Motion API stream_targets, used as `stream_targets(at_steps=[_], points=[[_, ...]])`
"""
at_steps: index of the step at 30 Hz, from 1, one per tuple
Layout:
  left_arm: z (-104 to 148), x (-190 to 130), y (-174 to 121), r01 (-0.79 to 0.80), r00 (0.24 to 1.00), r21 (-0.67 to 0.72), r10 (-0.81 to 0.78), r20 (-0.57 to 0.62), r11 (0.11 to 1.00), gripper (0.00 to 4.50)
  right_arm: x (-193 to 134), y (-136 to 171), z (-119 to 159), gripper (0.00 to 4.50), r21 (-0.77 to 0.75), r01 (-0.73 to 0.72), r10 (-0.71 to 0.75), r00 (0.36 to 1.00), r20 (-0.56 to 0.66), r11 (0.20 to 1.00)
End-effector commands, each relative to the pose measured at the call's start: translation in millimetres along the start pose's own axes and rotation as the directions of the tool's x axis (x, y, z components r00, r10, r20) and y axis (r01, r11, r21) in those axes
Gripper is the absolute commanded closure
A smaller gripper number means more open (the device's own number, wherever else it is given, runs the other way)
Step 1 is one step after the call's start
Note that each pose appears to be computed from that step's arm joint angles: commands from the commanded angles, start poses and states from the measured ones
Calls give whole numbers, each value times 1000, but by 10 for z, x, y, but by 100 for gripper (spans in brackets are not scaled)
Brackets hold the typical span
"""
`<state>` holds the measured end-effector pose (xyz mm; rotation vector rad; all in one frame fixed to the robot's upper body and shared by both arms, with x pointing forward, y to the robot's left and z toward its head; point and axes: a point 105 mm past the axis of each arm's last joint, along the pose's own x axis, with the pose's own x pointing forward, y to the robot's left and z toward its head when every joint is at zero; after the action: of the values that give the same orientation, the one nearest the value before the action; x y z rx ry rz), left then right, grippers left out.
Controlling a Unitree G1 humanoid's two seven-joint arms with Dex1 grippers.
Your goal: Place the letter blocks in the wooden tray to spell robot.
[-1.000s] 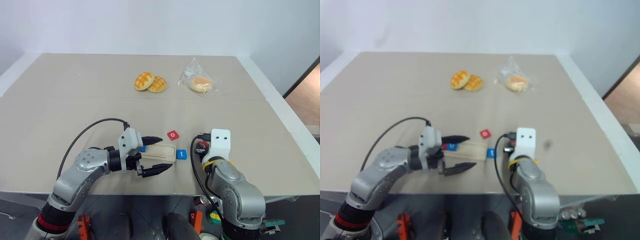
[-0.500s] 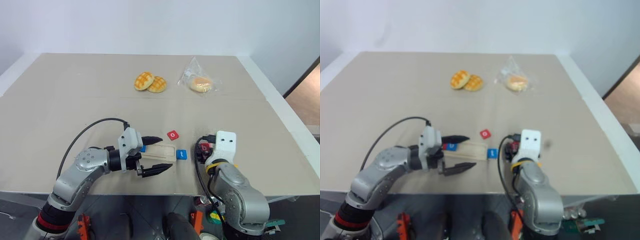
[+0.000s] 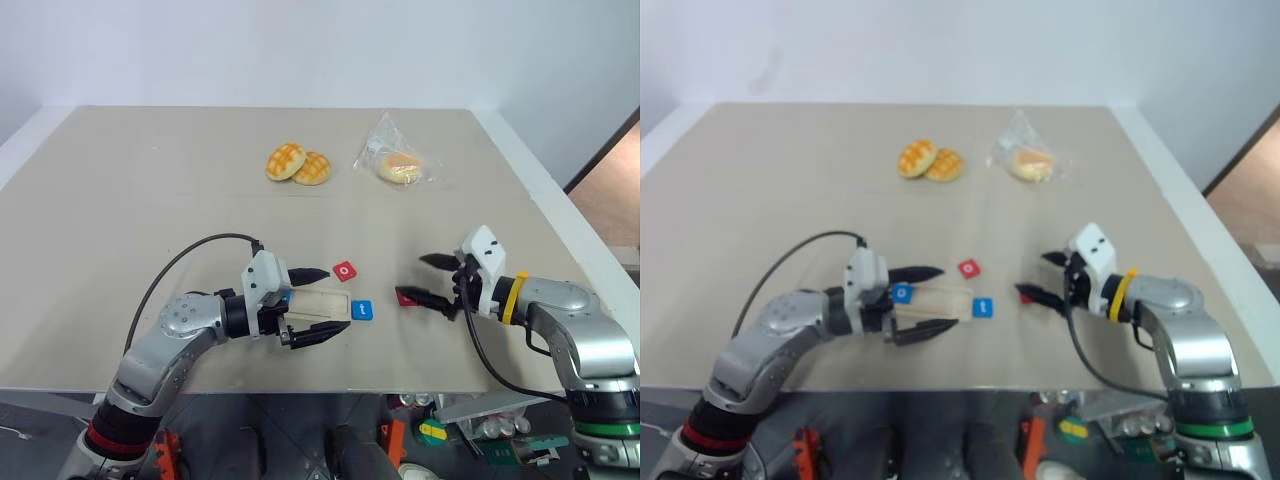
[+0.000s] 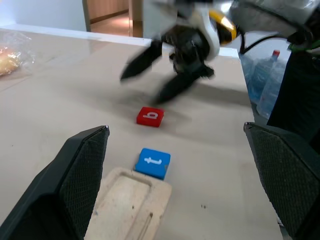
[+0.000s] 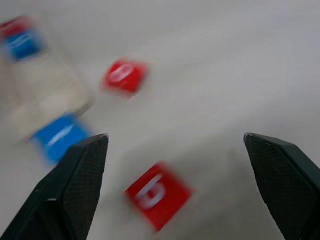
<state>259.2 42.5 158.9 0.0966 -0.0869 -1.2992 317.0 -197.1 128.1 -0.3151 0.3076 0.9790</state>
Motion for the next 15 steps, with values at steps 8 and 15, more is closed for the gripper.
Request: stream_targets(at_steps=[8,15], points=[[61,-4,9,-47,998,25,46,31,999,0,70,-167,-87,26,-173,-189,181,982,-61,967],[54,-35,16,-73,997,15,72,25,997,0,115,69,-282,26,-147,-234,230,972,-45,961]])
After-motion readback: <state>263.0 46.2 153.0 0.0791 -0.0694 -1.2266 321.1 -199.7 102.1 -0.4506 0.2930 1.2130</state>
